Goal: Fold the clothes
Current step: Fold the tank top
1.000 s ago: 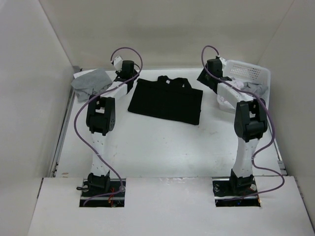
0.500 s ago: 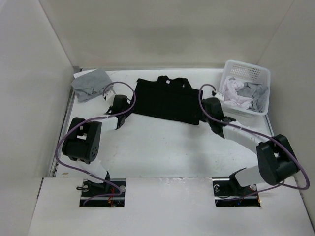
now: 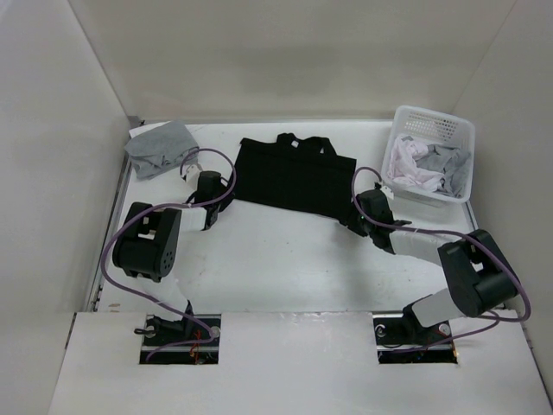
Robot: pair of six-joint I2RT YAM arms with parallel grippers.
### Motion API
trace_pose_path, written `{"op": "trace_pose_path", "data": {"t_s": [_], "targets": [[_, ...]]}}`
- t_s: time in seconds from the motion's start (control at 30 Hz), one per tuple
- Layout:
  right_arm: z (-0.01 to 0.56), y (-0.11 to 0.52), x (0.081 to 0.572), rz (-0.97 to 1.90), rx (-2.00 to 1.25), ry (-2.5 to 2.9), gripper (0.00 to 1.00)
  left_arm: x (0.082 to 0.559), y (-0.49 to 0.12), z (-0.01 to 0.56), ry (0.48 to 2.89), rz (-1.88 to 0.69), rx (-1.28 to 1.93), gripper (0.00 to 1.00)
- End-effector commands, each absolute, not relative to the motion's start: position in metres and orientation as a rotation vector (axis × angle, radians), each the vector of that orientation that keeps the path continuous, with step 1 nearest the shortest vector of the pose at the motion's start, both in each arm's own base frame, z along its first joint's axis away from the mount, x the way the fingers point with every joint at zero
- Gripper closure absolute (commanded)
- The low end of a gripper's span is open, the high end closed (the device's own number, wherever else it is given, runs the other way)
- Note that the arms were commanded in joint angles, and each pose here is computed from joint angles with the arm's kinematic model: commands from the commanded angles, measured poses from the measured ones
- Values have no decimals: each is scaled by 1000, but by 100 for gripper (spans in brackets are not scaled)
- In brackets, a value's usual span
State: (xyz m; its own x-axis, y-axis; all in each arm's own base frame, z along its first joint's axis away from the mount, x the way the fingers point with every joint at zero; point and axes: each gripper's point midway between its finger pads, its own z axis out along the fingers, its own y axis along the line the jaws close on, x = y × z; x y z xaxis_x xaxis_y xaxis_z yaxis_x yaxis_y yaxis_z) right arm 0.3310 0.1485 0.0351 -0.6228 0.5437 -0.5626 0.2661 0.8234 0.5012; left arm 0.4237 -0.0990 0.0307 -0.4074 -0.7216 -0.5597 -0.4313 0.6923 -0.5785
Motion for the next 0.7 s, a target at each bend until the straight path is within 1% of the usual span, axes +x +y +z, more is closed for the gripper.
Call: {"op": "trace_pose_path", "data": {"t_s": [0.0, 0.27, 0.37, 0.53, 0.67], "targets": [[47, 153, 343, 554, 614, 2189, 52, 431, -102, 30, 2043, -473, -901, 73], [43, 154, 345, 538, 628, 2210, 59, 439, -98, 31, 2002, -489, -926, 87], [43, 149, 345, 509, 658, 2205, 61, 441, -98, 37, 1978, -504, -928, 90], [43, 138, 342, 418, 700, 2201, 60, 439, -97, 39, 1957, -501, -930, 92], [40, 139, 349, 394, 720, 2203, 56, 436, -88, 36, 1933, -479, -953, 94]]}}
